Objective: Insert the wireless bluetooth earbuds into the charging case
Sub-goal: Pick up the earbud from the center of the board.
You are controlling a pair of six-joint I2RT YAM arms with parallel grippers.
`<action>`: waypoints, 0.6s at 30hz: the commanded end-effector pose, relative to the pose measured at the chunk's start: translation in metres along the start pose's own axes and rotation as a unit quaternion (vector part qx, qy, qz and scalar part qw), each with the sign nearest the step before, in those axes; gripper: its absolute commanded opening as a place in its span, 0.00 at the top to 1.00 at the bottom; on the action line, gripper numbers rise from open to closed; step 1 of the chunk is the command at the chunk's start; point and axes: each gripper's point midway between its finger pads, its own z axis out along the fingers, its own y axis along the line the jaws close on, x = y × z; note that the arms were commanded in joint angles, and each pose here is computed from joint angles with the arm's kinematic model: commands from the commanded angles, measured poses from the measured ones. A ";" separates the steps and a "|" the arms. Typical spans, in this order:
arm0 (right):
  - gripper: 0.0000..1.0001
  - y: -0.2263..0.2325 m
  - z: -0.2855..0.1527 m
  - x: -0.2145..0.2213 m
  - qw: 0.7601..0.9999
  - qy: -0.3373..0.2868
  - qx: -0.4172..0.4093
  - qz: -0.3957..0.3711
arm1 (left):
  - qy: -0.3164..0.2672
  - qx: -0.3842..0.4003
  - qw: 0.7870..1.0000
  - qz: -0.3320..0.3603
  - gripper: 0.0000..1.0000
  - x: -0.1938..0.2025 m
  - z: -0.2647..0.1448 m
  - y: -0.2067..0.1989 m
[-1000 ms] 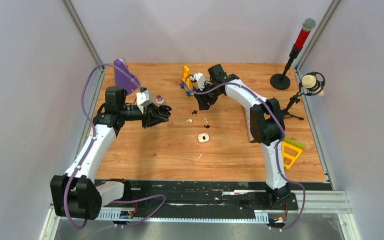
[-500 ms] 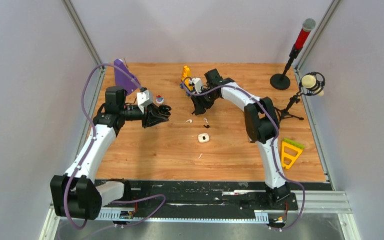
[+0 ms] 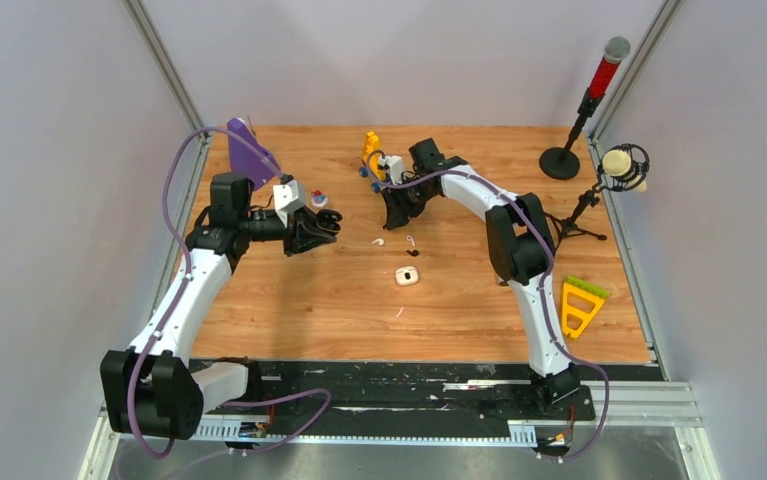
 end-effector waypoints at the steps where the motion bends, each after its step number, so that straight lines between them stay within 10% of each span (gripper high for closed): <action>1: 0.53 0.004 0.007 -0.011 1.000 -0.018 -0.021 0.005 | -0.010 0.001 0.999 0.034 0.89 -0.017 -0.001 0.000; 18: 0.60 0.002 0.014 -0.005 1.000 -0.012 -0.023 0.017 | -0.010 -0.001 0.999 0.038 0.89 -0.018 -0.002 0.000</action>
